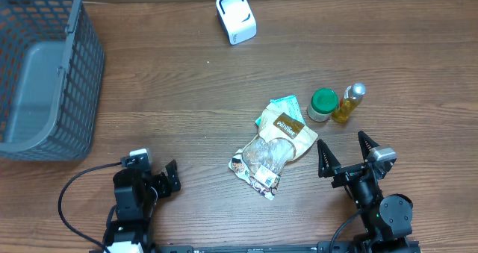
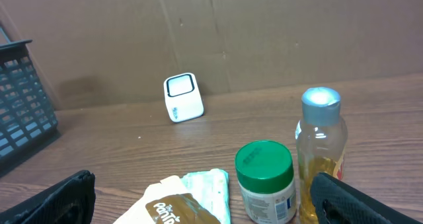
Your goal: Scan the item barcode
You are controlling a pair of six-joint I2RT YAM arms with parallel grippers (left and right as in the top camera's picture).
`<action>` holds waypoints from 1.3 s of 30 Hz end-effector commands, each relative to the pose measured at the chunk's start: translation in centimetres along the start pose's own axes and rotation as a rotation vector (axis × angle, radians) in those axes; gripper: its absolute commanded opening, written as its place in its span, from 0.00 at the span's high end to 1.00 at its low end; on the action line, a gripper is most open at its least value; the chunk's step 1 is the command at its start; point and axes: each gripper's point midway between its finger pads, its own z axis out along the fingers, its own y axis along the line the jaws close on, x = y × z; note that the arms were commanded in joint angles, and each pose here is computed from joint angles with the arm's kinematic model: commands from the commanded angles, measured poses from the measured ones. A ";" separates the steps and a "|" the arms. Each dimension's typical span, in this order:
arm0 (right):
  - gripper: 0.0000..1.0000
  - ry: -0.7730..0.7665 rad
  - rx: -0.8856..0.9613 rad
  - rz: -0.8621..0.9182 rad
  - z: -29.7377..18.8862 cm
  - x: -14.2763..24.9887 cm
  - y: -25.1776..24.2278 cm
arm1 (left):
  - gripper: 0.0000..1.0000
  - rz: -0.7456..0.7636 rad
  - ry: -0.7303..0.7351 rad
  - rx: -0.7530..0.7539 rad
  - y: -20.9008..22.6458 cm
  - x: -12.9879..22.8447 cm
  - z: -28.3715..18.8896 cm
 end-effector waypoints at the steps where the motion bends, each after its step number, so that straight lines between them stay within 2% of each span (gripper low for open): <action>1: 0.00 -0.001 0.004 -0.007 0.0 0.2 -0.1 | 0.00 -0.013 -0.009 -0.007 0.2 0.2 -0.5; 7: 0.00 -0.002 0.004 -0.007 0.0 0.2 -0.1 | 0.00 -0.007 -0.127 0.017 -0.4 -2.3 -1.5; 13: 0.00 -0.002 0.004 -0.007 0.0 0.2 -0.1 | 0.00 0.002 -0.332 0.063 -1.4 -6.5 -3.8; 20: 0.00 -0.002 0.004 -0.007 0.0 0.2 -0.1 | 0.00 0.036 -0.503 0.097 -2.2 -9.5 -6.3; 34: 0.00 -0.001 0.004 -0.007 0.0 0.2 -0.1 | 0.00 0.128 -0.650 0.142 -3.8 -11.5 -8.9; 39: 0.00 -0.002 0.004 -0.007 0.0 0.2 -0.1 | 0.00 0.130 -0.653 0.146 -3.9 -11.5 -9.0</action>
